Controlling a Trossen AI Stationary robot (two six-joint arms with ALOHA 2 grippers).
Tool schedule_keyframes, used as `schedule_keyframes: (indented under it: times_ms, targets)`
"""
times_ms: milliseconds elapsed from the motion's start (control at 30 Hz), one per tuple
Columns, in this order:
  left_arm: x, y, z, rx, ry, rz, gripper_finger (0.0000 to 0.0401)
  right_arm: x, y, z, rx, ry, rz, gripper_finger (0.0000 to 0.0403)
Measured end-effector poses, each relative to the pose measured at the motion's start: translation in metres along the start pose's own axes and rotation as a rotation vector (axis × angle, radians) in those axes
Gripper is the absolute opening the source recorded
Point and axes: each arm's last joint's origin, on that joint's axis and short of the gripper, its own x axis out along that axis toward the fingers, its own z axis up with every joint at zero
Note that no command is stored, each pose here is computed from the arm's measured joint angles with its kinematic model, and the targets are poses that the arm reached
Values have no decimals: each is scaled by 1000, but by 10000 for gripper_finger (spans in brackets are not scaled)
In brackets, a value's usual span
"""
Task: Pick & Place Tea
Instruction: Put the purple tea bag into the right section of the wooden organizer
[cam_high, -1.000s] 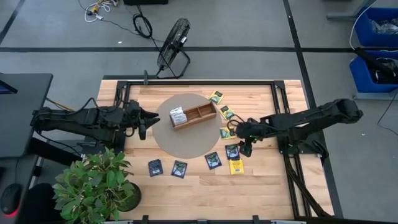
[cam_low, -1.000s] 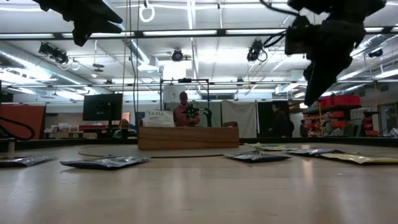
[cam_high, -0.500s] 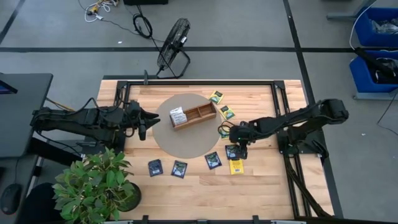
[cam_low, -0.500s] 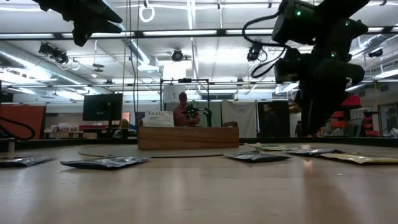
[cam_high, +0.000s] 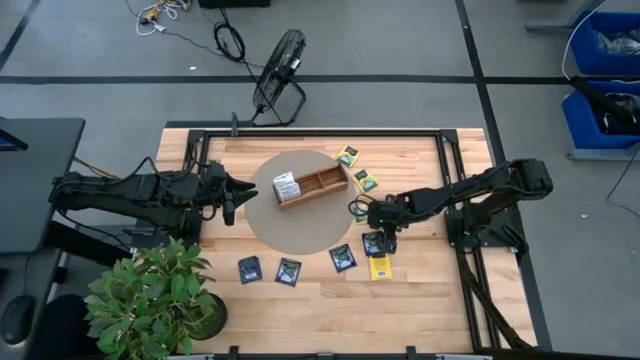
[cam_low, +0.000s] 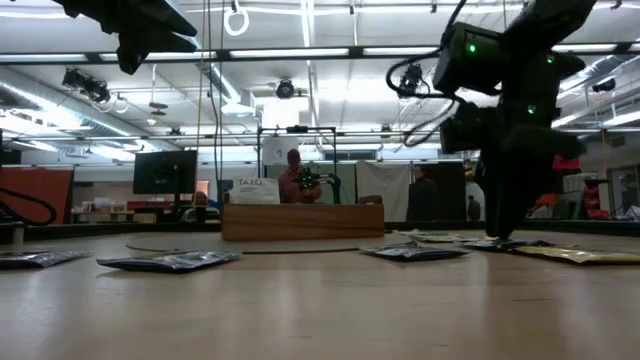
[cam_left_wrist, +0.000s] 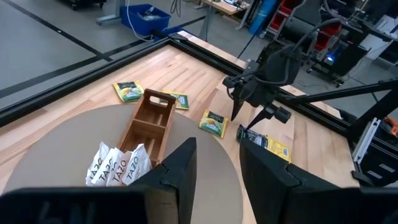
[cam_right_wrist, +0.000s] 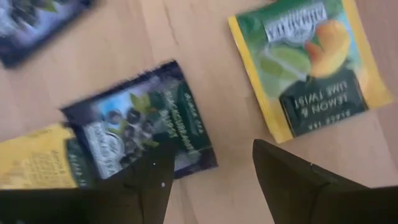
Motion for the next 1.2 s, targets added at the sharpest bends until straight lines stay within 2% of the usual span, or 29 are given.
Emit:
schedule_keyframes:
  times_ms: [167,433,600,833,1033,1200]
  targets:
    - [0,0,0,-6,0,0,126,6,0,-8,39,-4,20,224]
    - [0,0,0,-18,1,0,126,7,6,-6,32,-47,-4,217]
    - [0,0,0,-20,1,1,126,7,6,-5,31,-53,9,159]
    - [0,0,0,-19,2,1,126,7,7,-4,52,-60,31,18]
    - [0,0,0,-17,2,1,126,6,7,-4,134,-58,29,4]
    - [0,0,0,-16,2,1,126,-9,11,1,161,-125,57,2]
